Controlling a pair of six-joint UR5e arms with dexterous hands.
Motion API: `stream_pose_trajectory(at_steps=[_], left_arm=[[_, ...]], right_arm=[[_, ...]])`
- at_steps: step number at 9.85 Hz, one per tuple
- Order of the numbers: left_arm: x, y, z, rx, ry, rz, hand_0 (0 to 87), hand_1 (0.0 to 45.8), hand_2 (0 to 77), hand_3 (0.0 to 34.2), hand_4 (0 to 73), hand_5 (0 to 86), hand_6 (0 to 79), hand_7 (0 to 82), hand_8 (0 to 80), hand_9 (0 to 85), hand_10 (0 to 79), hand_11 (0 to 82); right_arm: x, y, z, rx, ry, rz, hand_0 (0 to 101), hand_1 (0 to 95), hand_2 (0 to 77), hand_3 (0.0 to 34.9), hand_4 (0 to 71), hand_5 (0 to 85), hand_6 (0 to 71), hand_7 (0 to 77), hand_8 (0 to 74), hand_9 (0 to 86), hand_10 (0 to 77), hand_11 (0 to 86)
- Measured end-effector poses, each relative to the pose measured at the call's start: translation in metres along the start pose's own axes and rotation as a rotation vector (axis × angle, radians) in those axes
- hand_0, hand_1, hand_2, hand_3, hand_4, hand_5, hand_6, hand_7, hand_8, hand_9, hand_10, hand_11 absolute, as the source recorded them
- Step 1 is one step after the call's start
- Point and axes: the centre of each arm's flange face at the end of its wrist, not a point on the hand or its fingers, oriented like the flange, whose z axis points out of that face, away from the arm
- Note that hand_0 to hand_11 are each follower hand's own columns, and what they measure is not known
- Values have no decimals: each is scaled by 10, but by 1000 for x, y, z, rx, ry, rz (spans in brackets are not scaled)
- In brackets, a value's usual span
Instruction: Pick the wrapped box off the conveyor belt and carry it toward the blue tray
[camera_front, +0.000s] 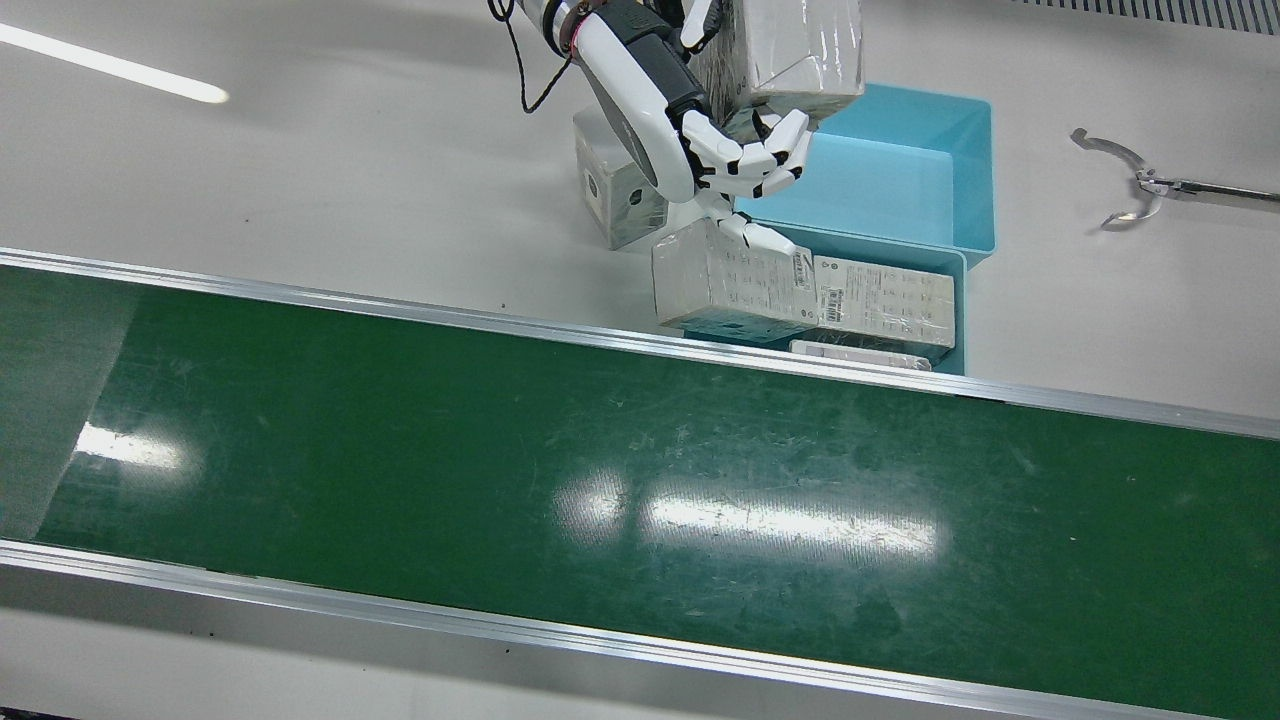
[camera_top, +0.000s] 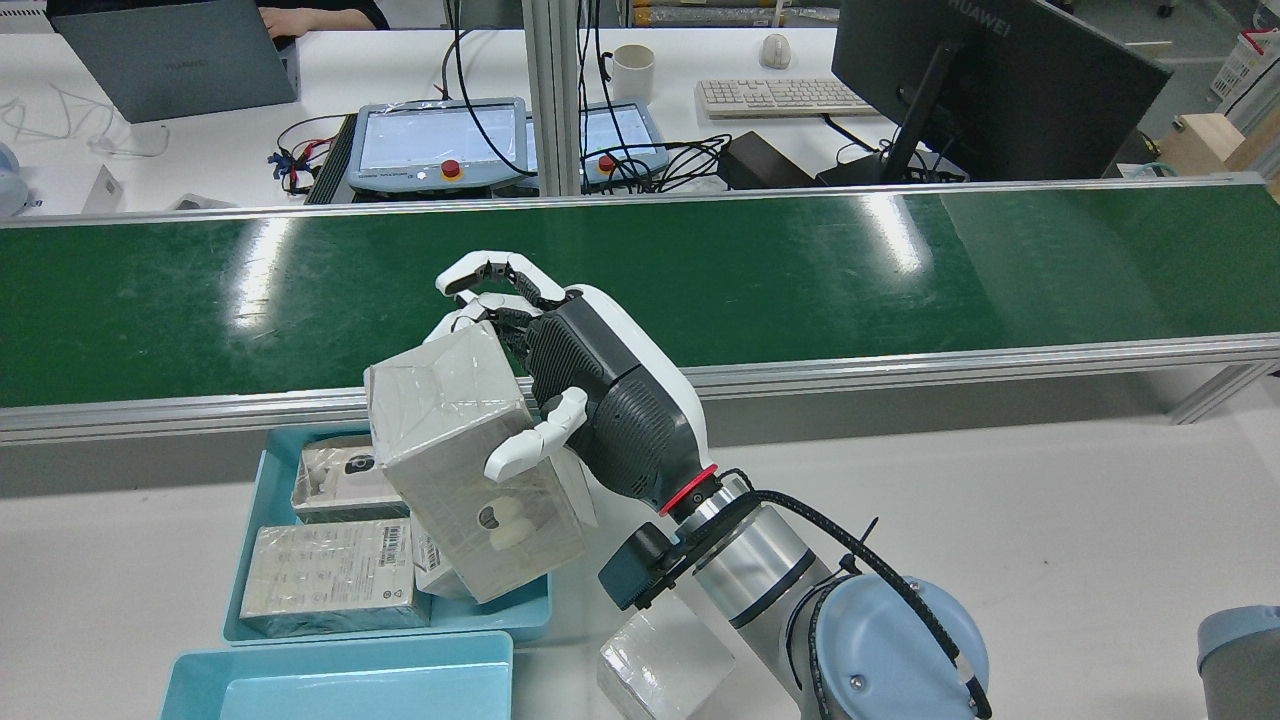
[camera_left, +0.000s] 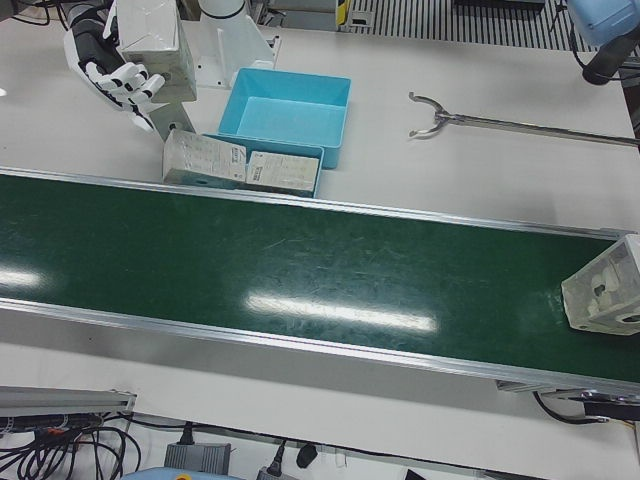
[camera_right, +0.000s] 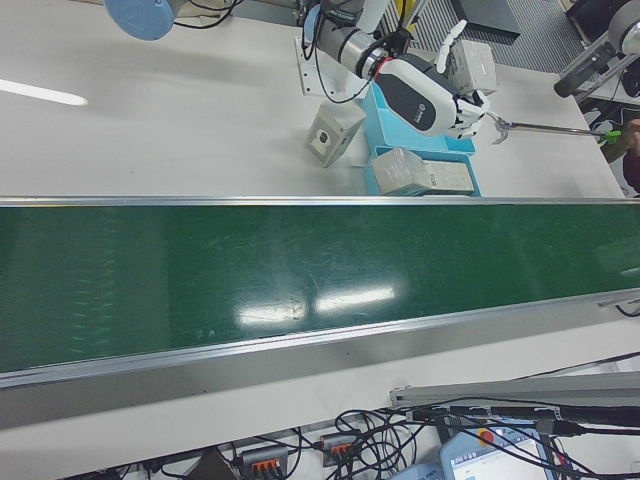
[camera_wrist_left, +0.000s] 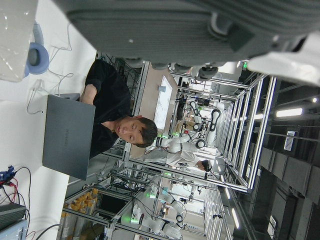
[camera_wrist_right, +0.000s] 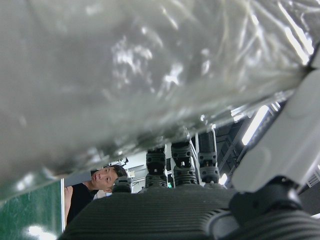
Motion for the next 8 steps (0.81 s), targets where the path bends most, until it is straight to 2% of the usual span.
stream_pose_trajectory(at_steps=[1, 2, 3, 5, 6, 7, 8], left_arm=[[0, 0, 0, 0, 0, 0, 0, 0, 11, 0, 0, 11, 0, 0, 0, 0, 5, 0], [0, 0, 0, 0, 0, 0, 0, 0, 11, 0, 0, 11, 0, 0, 0, 0, 5, 0], [0, 0, 0, 0, 0, 0, 0, 0, 11, 0, 0, 11, 0, 0, 0, 0, 0, 0], [0, 0, 0, 0, 0, 0, 0, 0, 11, 0, 0, 11, 0, 0, 0, 0, 5, 0], [0, 0, 0, 0, 0, 0, 0, 0, 11, 0, 0, 11, 0, 0, 0, 0, 5, 0], [0, 0, 0, 0, 0, 0, 0, 0, 11, 0, 0, 11, 0, 0, 0, 0, 5, 0], [0, 0, 0, 0, 0, 0, 0, 0, 11, 0, 0, 11, 0, 0, 0, 0, 5, 0]], right_arm=[[0, 0, 0, 1, 0, 0, 458, 0, 136, 63, 27, 480, 365, 616, 316, 431, 16, 120], [0, -1, 0, 1, -1, 0, 464, 120, 120, 112, 38, 360, 316, 502, 213, 344, 0, 16], [-1, -1, 0, 2, -1, -1, 466, 191, 153, 212, 38, 44, 169, 360, 0, 125, 5, 16], [-1, -3, -1, 3, -1, -2, 466, 191, 153, 212, 38, 44, 169, 360, 0, 125, 5, 16], [-2, -4, -2, 5, -1, -3, 458, 60, 175, 254, 38, 27, 0, 213, 0, 16, 16, 27], [-3, -6, -3, 7, -1, -4, 455, 115, 158, 220, 49, 109, 38, 158, 0, 38, 16, 27], [-3, -9, -4, 10, 1, -3, 457, 109, 158, 206, 49, 109, 38, 158, 0, 44, 16, 27]])
